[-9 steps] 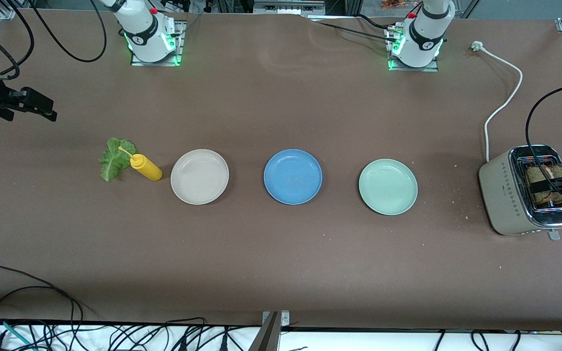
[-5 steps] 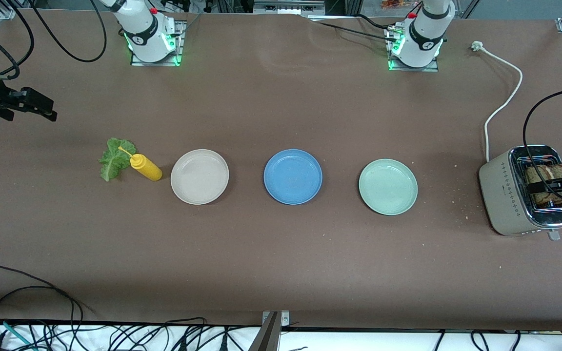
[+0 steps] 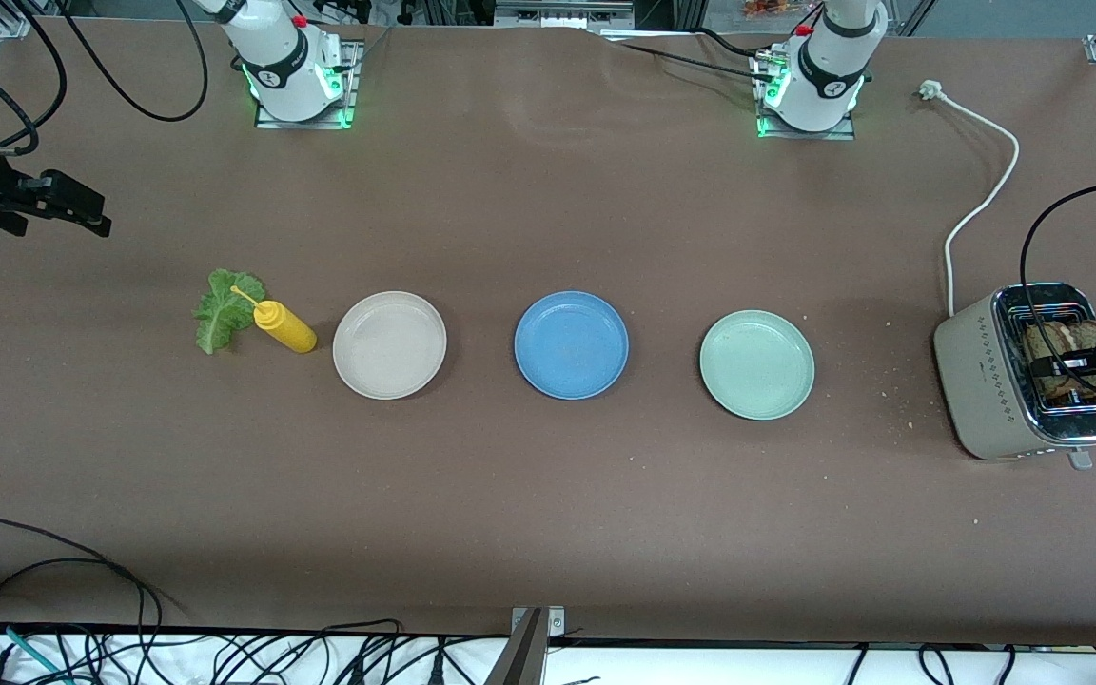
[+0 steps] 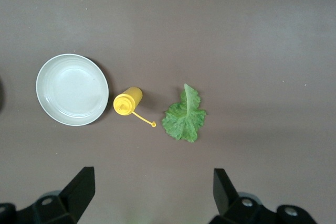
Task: Make sandwich in blue plate with both arms
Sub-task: 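Close the left gripper on one bread slice in the toaster, then lift the bread slice out of the toaster with the left gripper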
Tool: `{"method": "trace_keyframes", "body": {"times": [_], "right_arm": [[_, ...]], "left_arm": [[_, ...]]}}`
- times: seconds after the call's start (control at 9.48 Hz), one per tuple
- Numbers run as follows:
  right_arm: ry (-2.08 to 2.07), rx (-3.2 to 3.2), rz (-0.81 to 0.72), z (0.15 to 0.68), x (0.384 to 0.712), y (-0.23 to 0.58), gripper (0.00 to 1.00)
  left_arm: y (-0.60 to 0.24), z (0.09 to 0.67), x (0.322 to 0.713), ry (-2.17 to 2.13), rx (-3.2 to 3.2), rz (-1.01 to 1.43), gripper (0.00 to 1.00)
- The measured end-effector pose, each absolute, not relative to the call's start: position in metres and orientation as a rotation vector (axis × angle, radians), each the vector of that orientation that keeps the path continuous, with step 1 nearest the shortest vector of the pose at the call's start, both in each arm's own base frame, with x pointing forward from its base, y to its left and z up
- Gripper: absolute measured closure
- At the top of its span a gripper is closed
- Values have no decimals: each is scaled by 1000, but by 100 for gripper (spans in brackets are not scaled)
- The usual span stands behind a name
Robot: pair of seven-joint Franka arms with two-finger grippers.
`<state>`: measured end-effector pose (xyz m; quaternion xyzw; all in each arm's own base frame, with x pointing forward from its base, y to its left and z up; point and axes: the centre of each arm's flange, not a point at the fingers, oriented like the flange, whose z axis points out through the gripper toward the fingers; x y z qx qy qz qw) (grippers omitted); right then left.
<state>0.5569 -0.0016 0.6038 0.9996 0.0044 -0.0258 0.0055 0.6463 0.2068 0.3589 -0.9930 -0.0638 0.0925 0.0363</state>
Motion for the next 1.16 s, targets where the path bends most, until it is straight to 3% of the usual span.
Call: {"method": "trace_keyframes", "body": {"times": [0.21, 0.74, 1.16], "right_arm": [[27, 3129, -81, 604, 557, 3, 0], [15, 3142, -140, 602, 552, 6, 0], [0, 3138, -229, 598, 545, 2, 0]], "left_arm": [[207, 358, 646, -195, -3050, 286, 83], [209, 387, 648, -206, -3046, 239, 85], [197, 500, 624, -174, -3042, 152, 89]]}}
